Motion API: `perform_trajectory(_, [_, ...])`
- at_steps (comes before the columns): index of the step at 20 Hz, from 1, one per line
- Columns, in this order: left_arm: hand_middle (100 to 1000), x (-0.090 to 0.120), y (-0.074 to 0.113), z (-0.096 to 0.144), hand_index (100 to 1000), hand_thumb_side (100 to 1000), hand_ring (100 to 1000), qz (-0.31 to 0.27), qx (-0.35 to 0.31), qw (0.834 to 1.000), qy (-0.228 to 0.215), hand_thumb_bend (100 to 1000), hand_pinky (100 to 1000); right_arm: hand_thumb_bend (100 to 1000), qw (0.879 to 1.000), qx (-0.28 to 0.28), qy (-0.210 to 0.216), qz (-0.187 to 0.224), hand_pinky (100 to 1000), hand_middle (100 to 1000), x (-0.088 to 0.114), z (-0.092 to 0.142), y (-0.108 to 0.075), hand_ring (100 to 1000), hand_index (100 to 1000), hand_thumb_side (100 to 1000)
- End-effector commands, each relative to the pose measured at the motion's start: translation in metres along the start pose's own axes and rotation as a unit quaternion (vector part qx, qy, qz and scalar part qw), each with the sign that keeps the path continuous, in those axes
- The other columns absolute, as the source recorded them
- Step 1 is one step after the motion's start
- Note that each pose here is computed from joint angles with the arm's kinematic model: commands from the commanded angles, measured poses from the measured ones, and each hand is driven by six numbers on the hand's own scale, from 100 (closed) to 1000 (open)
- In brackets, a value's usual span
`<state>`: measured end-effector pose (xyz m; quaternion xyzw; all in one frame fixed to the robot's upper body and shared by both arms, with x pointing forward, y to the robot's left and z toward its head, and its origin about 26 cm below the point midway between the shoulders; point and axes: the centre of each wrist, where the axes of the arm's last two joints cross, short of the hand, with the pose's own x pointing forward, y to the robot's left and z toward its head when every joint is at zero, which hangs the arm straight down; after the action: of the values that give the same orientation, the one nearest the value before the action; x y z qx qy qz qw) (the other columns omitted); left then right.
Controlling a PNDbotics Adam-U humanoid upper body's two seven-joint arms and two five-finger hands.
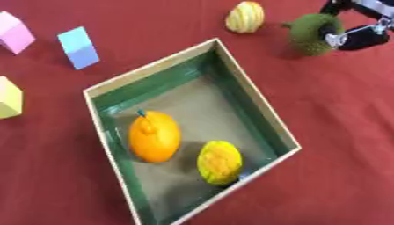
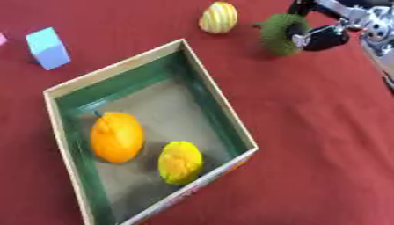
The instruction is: Pick up objects on the table and place them in the box.
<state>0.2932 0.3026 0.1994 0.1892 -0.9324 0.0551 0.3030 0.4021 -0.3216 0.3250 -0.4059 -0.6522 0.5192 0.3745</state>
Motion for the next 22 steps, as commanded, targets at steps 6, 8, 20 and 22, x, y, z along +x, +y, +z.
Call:
perform_trajectory(6, [649,0.005,0.006,-0.005,797,645,694,-0.01,-0.001,1.0,-0.014,123,754,100,0.994,-0.039,-0.104,0.02,825,523,0.056,0.028,-0.048,725,679,100])
perform_trajectory(8, [650,0.005,0.006,-0.005,797,643,694,-0.01,-0.001,1.0,-0.014,125,754,100,0.989,-0.029,-0.145,0.022,824,522,0.078,0.033,-0.051,721,678,100])
perform_trajectory(20, [650,0.005,0.005,-0.005,797,640,693,-0.008,0.001,1.0,-0.013,132,754,100,0.936,0.08,-0.341,0.04,819,526,0.186,0.046,-0.042,714,682,100])
perform_trajectory(22, [650,0.005,0.005,-0.005,797,640,693,-0.007,0.003,1.0,-0.013,133,754,100,0.932,0.093,-0.349,0.041,819,526,0.194,0.044,-0.038,713,682,100])
